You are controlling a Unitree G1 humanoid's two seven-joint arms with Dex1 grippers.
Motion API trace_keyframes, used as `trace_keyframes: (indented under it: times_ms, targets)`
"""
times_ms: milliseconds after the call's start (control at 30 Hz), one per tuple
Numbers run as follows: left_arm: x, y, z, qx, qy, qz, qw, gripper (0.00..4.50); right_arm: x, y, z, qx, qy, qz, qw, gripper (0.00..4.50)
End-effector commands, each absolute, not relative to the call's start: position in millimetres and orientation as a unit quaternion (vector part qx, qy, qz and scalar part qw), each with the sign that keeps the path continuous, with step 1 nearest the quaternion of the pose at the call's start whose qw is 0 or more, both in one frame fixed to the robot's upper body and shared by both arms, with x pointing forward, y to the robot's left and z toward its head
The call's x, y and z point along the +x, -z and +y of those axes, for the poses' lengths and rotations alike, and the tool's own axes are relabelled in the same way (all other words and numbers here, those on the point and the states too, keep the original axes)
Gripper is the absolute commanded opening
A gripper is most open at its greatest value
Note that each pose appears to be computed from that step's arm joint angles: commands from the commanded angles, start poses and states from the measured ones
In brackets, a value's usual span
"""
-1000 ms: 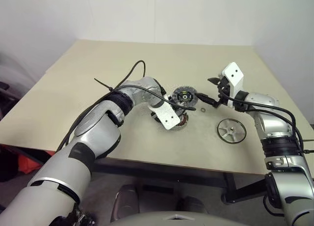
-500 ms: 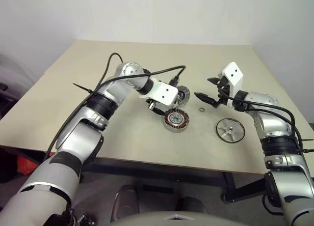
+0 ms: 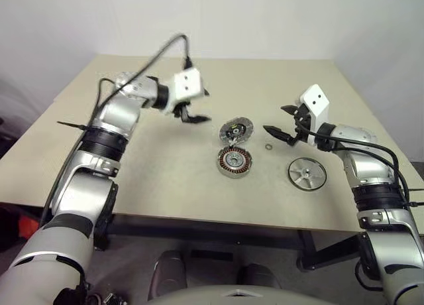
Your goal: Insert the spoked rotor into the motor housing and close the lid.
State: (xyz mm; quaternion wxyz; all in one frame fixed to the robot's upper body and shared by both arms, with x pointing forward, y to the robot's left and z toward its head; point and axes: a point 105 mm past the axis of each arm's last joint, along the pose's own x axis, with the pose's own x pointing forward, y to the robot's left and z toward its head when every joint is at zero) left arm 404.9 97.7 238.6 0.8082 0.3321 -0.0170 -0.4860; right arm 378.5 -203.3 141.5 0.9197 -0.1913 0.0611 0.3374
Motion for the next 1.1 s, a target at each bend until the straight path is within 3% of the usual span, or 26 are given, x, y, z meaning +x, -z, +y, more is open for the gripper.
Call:
trace_keyframes:
  times_ms: [33, 133, 233, 367, 567, 667, 833, 1100]
  targets:
    - [420.2, -279.1, 146.1, 0.269, 0.370, -0.064, 0.887, 3.76, 377.4, -158.1, -206.7, -0.208, -0.321, 0.035, 0.923, 4.50]
    - [422.6, -267.4, 190.6, 0.239, 0.289, -0.046, 0.926, 3.76, 380.3, -153.0, -212.1, -0.199, -0.293, 0.047, 0.934, 4.50]
    - [415.2, -243.4, 199.9, 0.226, 0.279, -0.020, 0.933, 3.76, 387.7, -150.5, -215.8, -0.183, -0.258, 0.061, 0.947, 4.50]
    - [402.5, -211.2, 191.8, 0.199, 0.284, 0.008, 0.938, 3.76, 393.6, -147.0, -220.0, -0.197, -0.238, 0.087, 0.947, 4.50]
    - [394.2, -196.6, 168.0, 0.170, 0.301, 0.017, 0.938, 3.76, 385.7, -151.6, -215.8, -0.256, -0.281, 0.106, 0.919, 4.50]
    - [393.0, -192.3, 164.5, 0.165, 0.300, 0.023, 0.939, 3.76, 383.9, -157.3, -228.8, -0.249, -0.261, 0.110, 0.926, 4.50]
    - [390.3, -183.7, 160.5, 0.162, 0.307, 0.035, 0.937, 3.76, 361.3, -156.2, -255.7, -0.184, -0.256, 0.136, 0.939, 4.50]
    - [390.2, -175.4, 153.6, 0.160, 0.319, 0.044, 0.933, 3.76, 297.0, -144.4, -294.0, -0.030, -0.279, 0.205, 0.938, 4.50]
